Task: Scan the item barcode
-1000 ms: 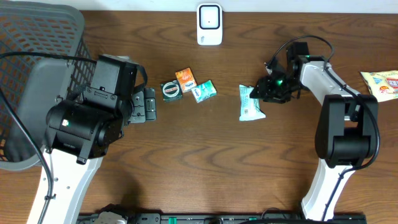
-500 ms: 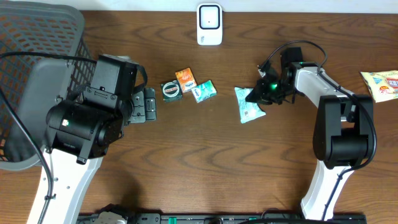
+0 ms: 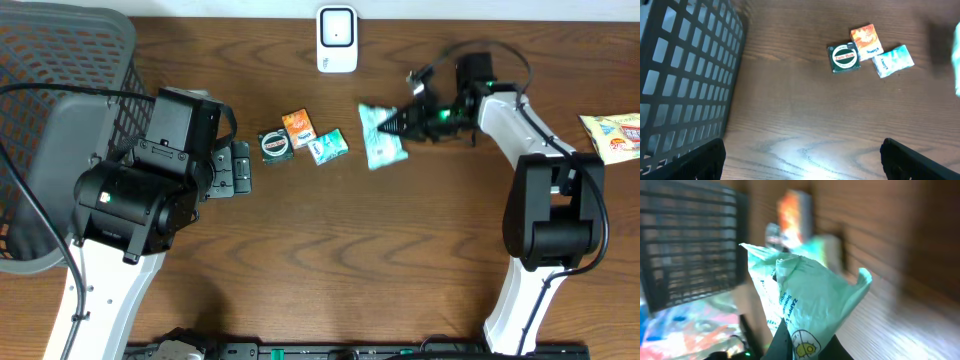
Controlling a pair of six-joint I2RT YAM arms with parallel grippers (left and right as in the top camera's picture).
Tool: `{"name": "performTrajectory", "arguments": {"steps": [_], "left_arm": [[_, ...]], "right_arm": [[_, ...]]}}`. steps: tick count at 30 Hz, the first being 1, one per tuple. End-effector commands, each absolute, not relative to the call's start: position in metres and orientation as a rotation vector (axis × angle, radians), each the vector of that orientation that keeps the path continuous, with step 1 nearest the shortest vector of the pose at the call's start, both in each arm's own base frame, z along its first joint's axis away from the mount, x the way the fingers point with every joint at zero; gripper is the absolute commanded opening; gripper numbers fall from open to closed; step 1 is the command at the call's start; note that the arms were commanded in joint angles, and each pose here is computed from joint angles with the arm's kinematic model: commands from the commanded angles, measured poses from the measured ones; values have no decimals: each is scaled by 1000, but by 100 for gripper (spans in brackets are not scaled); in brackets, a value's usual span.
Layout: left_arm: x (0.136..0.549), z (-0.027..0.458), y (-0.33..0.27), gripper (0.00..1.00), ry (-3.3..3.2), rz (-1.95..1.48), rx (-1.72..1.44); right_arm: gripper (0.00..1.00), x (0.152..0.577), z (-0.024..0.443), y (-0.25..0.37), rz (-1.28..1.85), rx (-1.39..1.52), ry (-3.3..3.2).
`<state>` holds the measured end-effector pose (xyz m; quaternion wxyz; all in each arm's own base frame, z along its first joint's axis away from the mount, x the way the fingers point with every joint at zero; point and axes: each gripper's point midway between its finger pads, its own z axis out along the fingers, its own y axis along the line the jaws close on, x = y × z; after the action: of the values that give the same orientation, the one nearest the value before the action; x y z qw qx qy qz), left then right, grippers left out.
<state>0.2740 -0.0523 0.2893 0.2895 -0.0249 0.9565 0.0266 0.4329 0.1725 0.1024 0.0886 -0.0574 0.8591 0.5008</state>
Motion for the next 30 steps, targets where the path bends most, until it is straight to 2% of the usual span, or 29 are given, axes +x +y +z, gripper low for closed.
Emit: {"name": "performTrajectory", "arguments": {"steps": [1, 7, 11, 20, 30], "left_arm": [[276, 291, -49, 98, 2546, 97, -67], [276, 291, -48, 98, 2547, 97, -67], [276, 291, -48, 98, 2547, 97, -67], [276, 291, -48, 98, 2547, 97, -67], [276, 291, -48, 98, 2547, 97, -67]], "right_arm": [[1, 445, 152, 179, 1658, -277, 2350], [1, 466, 203, 190, 1607, -367, 2213], [1, 470, 221, 200, 1505, -279, 2260], [1, 445, 258, 211, 1326, -252, 2314], [1, 419, 288, 181, 1063, -135, 2368]]}}
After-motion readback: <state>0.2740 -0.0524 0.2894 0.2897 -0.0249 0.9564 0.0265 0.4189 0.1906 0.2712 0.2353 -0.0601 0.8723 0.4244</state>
